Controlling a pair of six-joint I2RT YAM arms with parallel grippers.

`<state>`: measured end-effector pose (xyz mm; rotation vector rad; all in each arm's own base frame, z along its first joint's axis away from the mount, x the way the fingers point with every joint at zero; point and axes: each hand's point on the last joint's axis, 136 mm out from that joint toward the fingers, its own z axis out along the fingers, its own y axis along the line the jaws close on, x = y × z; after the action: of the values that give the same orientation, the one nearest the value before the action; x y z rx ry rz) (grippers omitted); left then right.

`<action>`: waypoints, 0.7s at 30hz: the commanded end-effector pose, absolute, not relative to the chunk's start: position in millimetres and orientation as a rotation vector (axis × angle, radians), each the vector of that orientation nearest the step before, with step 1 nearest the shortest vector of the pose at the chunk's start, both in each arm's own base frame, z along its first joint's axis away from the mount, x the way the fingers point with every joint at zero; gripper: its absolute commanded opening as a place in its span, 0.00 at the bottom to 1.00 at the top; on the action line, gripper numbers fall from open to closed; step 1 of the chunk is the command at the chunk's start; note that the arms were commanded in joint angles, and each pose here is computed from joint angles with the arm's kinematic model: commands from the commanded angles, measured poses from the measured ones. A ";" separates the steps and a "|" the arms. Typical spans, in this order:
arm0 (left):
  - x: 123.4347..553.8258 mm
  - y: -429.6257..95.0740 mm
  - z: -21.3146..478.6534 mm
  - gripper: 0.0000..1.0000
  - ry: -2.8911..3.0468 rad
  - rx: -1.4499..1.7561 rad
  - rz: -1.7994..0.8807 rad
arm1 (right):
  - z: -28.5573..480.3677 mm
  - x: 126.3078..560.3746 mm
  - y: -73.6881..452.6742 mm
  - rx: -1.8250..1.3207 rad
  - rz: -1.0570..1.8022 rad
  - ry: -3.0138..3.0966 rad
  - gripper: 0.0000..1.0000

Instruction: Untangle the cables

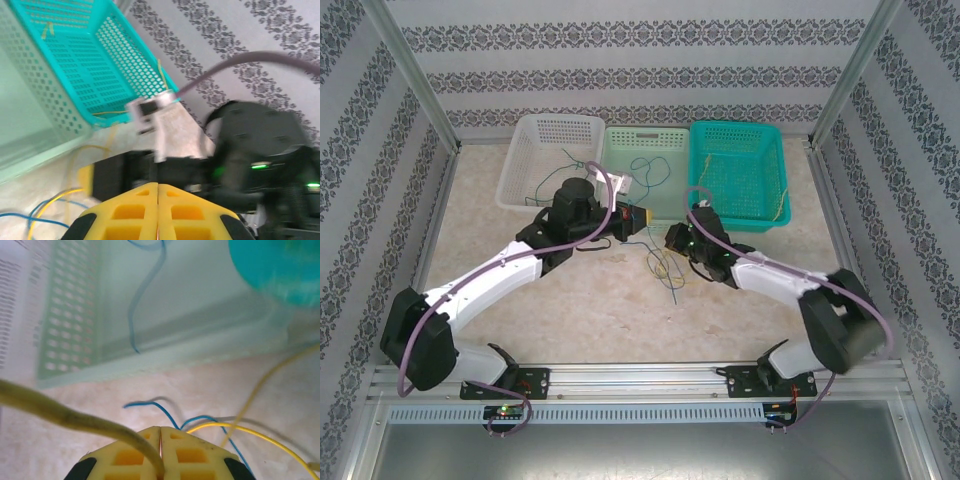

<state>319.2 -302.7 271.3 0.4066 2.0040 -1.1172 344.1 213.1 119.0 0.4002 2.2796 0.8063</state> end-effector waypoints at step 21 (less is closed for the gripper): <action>327.0 -114.9 334.8 0.06 1.856 -0.011 -0.682 | 226.3 296.6 92.3 0.486 0.585 1.928 0.00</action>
<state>329.5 -128.1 325.3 0.0113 1.8739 -0.7339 299.9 102.7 231.3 0.4597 1.9288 0.6162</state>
